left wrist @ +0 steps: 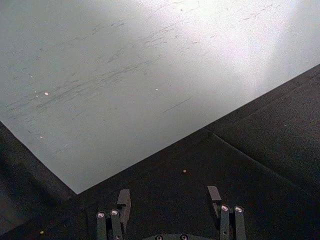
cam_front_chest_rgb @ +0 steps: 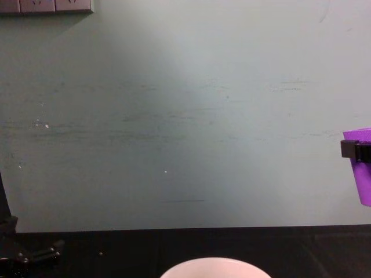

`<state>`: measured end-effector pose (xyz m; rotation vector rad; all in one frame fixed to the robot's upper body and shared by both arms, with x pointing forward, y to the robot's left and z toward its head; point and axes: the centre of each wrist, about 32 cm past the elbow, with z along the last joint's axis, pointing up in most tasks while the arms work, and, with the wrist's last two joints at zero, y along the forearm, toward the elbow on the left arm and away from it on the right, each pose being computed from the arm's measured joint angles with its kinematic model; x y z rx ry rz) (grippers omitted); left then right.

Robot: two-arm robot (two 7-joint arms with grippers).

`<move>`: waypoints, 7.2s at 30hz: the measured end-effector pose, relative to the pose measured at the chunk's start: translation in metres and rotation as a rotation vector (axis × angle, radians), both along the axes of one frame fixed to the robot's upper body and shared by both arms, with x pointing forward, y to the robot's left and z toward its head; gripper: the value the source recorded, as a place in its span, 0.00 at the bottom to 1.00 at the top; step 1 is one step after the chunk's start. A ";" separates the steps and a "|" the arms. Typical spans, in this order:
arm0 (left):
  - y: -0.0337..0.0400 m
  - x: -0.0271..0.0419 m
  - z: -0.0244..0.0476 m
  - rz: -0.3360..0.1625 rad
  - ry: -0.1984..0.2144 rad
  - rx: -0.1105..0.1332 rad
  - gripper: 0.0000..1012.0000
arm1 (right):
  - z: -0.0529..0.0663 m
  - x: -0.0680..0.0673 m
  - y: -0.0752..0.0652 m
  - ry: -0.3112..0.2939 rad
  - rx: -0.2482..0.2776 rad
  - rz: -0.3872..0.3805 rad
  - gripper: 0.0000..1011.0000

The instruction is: Pick up the cup and pour the mung beans from the cup into the bowl.

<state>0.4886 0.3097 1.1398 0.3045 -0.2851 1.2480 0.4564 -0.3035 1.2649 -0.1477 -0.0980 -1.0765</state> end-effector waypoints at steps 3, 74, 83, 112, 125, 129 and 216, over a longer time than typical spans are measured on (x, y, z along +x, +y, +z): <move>0.0000 0.0000 0.0000 0.000 0.000 0.000 0.99 | 0.000 0.000 0.000 0.000 0.000 0.000 0.73; 0.0000 0.0000 0.0000 0.000 0.000 0.000 0.99 | 0.000 0.000 0.000 0.000 0.000 0.000 0.73; 0.0000 0.0000 0.0000 0.000 0.000 0.000 0.99 | 0.000 0.000 0.000 0.000 0.000 0.000 0.73; 0.0000 0.0000 0.0000 0.000 0.000 0.000 0.99 | 0.000 0.000 0.000 0.000 0.000 0.000 0.73; 0.0000 0.0000 0.0000 0.000 0.000 0.000 0.99 | 0.000 0.000 0.000 0.000 0.000 0.000 0.73; 0.0000 0.0000 0.0000 0.000 0.000 0.000 0.99 | 0.000 0.000 0.000 0.000 0.000 0.000 0.73; 0.0000 0.0000 0.0000 0.000 0.000 0.000 0.99 | -0.056 0.019 0.099 -0.423 -0.894 0.047 0.73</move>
